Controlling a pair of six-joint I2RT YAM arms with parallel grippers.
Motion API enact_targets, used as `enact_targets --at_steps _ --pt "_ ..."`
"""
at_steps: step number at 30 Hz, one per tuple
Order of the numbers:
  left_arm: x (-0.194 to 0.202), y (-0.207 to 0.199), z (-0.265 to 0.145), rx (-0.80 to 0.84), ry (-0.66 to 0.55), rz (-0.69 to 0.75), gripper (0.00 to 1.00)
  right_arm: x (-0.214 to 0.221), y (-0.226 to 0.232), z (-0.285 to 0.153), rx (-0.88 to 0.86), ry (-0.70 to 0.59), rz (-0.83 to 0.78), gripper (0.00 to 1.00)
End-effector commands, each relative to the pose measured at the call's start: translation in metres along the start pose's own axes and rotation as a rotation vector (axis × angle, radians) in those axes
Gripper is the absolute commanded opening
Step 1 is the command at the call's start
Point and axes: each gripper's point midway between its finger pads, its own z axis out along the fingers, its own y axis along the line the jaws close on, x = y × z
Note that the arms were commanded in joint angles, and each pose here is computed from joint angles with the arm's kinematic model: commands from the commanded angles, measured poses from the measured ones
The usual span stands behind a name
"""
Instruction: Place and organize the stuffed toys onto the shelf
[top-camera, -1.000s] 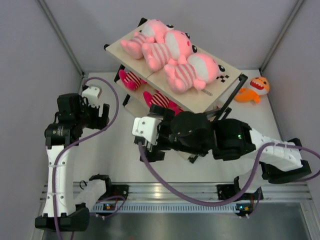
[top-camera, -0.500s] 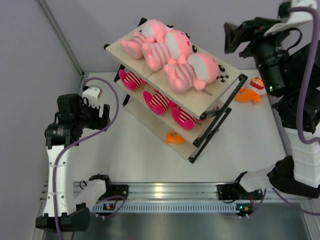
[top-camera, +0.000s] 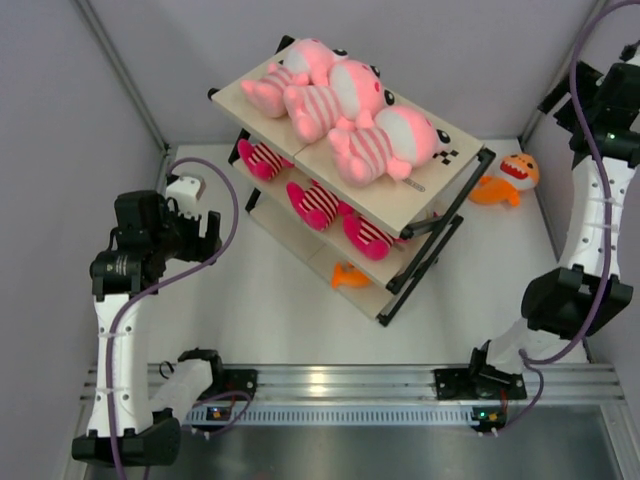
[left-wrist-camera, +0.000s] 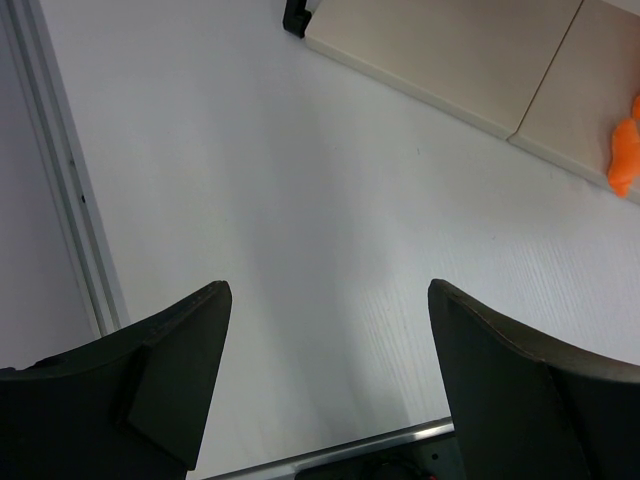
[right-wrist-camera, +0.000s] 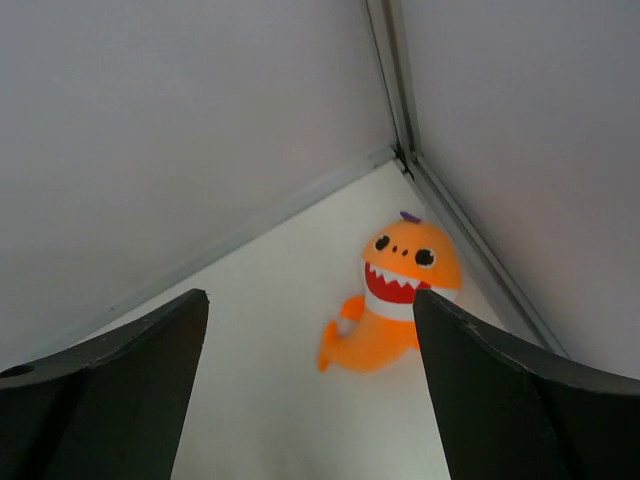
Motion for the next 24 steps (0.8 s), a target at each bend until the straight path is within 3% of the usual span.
enact_targets --at_steps 1,6,15,21,24 --pt "-0.013 0.006 0.0 -0.022 -0.047 0.006 0.85 0.016 -0.017 0.024 -0.049 0.056 0.084 0.85" --pt "-0.023 0.012 -0.004 -0.052 -0.057 0.02 0.85 0.094 -0.072 0.092 0.021 0.25 0.109 0.91" --pt "-0.023 0.019 -0.002 -0.069 -0.035 0.05 0.87 0.211 -0.111 0.163 0.044 0.459 0.119 0.92" --pt "-0.019 0.024 0.006 -0.072 0.0 0.037 0.87 0.255 -0.119 0.179 0.02 0.474 0.152 0.81" --pt "-0.013 0.026 0.011 -0.077 0.023 0.04 0.87 0.256 -0.114 0.186 -0.021 0.45 0.154 0.67"
